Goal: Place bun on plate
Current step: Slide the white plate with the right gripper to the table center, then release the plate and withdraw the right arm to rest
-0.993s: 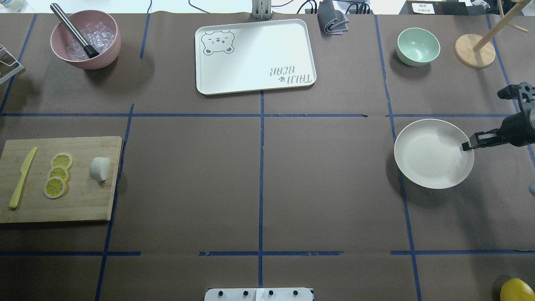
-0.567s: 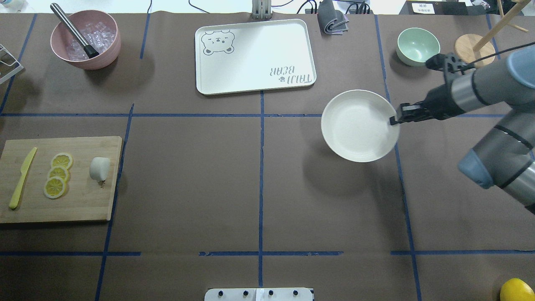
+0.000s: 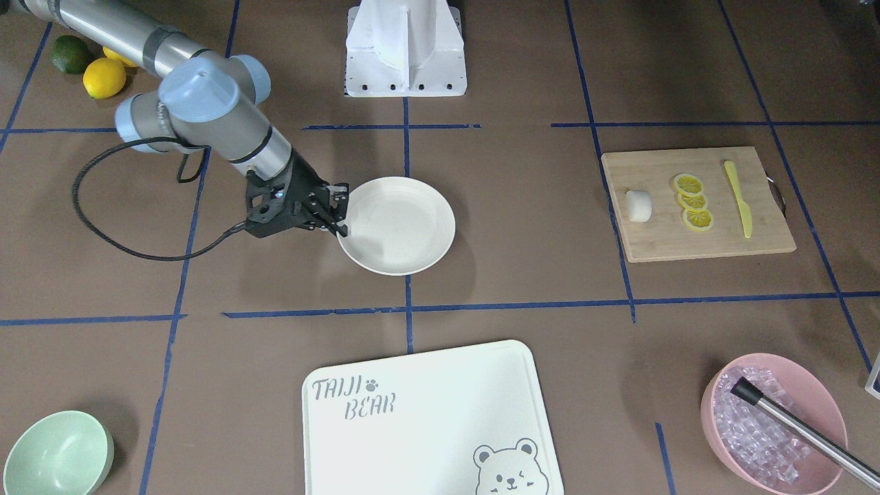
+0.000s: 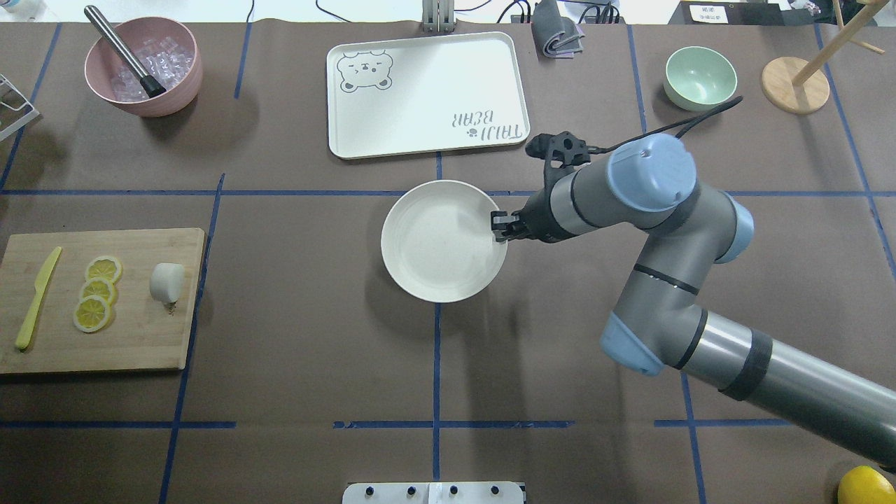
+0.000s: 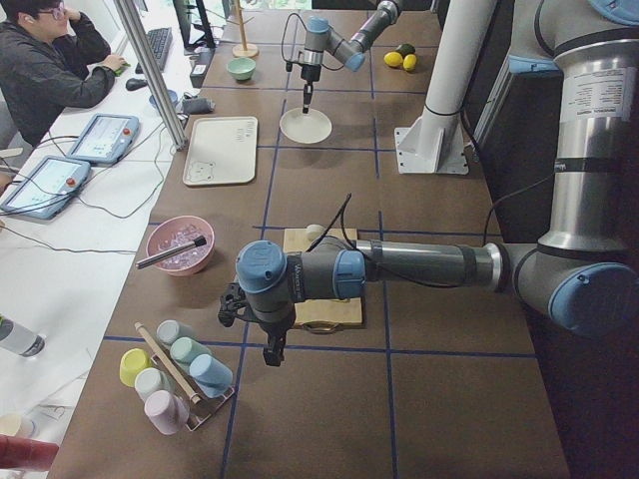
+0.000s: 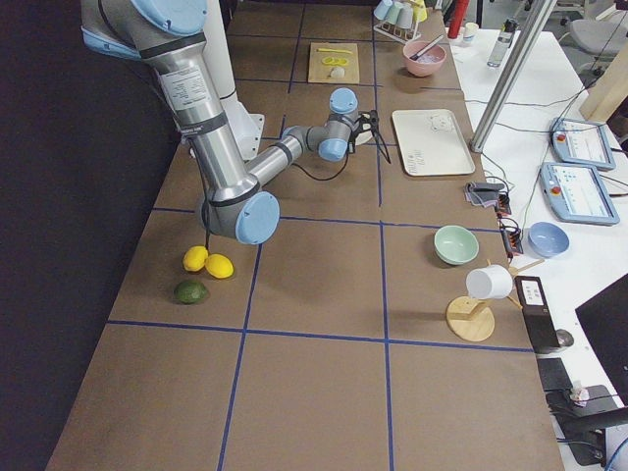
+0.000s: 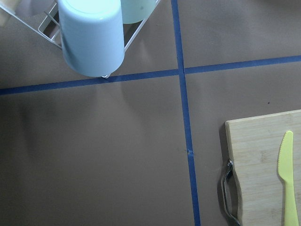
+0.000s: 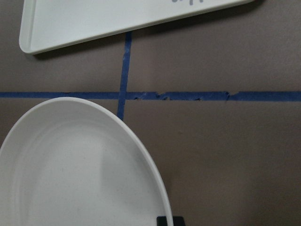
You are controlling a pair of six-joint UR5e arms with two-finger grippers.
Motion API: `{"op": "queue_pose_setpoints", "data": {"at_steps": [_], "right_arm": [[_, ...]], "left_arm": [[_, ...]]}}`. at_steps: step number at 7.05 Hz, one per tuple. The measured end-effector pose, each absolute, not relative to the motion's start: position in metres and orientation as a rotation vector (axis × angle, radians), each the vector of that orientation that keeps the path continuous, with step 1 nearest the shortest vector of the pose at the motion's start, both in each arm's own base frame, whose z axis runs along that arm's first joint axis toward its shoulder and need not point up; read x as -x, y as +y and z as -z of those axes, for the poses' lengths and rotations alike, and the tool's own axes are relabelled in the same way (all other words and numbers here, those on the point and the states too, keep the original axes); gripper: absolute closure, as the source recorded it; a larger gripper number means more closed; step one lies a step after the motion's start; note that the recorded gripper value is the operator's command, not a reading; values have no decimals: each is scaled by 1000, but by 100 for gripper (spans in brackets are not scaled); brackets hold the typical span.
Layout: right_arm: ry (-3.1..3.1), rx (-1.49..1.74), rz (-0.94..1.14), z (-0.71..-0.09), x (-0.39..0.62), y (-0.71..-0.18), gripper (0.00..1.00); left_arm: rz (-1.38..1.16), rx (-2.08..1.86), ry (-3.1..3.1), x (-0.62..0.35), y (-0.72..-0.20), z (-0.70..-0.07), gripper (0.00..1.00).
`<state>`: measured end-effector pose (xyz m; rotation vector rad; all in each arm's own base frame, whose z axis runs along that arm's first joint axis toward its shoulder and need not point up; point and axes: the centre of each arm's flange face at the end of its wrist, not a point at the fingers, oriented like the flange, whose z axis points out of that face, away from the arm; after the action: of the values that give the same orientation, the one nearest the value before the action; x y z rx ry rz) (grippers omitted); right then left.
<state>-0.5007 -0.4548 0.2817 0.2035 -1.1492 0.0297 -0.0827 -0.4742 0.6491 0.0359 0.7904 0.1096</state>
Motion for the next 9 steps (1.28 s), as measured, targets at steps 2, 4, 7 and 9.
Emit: {"op": "queue_pose_setpoints", "data": {"at_steps": [2, 4, 7, 9], "right_arm": [[-1110, -185, -59, -279, 532, -431, 78], [-1092, -167, -66, -285, 543, -425, 43], [-1076, -147, -103, -288, 543, -430, 0], [-1002, -124, -75, -288, 507, -472, 0]], "left_arm": [[-109, -34, 791, 83, -474, -650, 0], [-109, -36, 791, 83, -474, -649, 0], [-112, -41, 792, 83, -474, -646, 0], [-114, -44, 791, 83, -474, -645, 0]]}}
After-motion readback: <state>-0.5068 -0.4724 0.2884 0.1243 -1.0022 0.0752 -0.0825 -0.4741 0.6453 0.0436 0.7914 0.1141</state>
